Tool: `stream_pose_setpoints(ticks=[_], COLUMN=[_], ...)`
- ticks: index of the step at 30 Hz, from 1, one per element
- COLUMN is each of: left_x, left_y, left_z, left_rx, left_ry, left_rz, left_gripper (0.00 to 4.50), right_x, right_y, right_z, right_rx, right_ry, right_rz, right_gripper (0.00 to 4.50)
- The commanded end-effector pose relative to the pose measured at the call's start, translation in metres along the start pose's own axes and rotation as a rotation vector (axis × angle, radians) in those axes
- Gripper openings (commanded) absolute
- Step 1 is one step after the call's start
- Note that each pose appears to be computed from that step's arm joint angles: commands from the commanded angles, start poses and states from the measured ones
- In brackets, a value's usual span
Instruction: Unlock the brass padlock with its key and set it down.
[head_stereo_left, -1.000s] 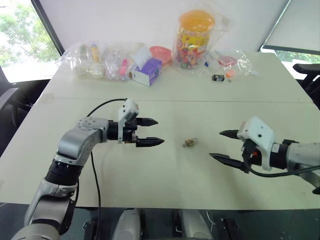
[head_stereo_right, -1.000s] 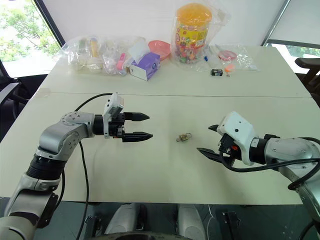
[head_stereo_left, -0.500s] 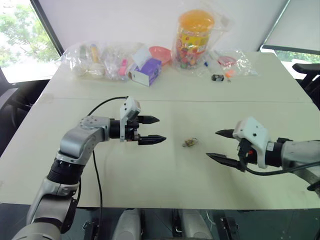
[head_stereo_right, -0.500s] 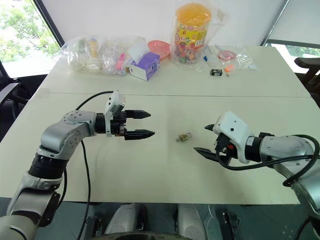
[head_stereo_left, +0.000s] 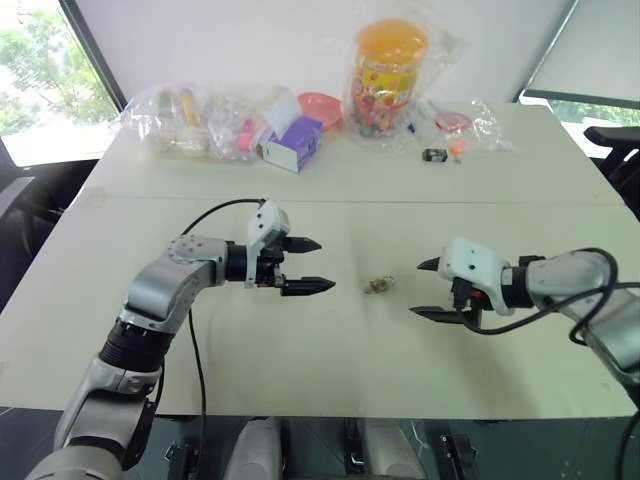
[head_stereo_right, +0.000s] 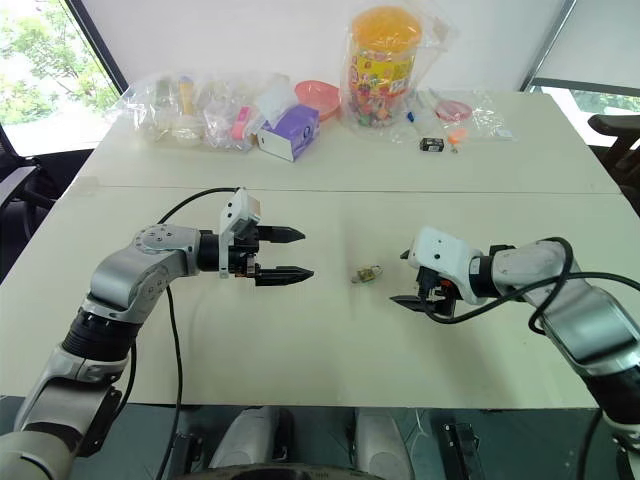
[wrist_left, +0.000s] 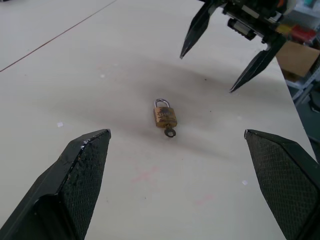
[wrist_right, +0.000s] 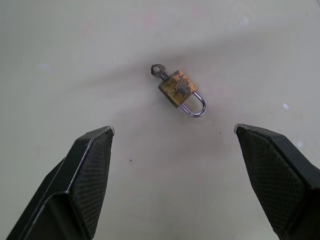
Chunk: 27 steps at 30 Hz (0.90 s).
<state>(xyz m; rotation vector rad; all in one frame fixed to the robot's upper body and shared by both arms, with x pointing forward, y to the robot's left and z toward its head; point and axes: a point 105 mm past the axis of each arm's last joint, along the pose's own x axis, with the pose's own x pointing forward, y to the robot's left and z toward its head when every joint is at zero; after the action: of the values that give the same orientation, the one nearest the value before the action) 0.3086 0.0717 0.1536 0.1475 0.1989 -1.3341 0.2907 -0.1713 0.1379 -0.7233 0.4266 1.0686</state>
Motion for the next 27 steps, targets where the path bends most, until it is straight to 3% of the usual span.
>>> stream_pose_setpoints(ticks=[1,10,19,22,27], left_x=[0.000,0.000,-0.002,-0.002,-0.003], left_y=[-0.001,-0.004,-0.004,-0.004,-0.004], left_z=[0.011,0.013,0.015,0.015,0.015], left_rx=[0.053,0.047,0.046,0.046,0.044], left_ry=[-0.023,-0.039,-0.045,-0.045,-0.047], left_rz=[0.003,0.021,0.039,0.043,0.046], left_gripper=[4.46,4.46,4.46,4.50,4.50], right_x=[0.014,0.053,0.071,0.073,0.078], right_y=[-0.011,-0.031,-0.020,-0.012,0.006], right_z=[-0.004,0.001,-0.008,-0.012,-0.014], right_rx=[-0.054,-0.040,0.012,0.002,-0.047], right_ry=[0.034,0.020,0.049,0.061,0.072], right_rz=[0.038,0.127,0.258,0.291,0.331], right_gripper=[3.99,3.99,3.99,3.19,0.73])
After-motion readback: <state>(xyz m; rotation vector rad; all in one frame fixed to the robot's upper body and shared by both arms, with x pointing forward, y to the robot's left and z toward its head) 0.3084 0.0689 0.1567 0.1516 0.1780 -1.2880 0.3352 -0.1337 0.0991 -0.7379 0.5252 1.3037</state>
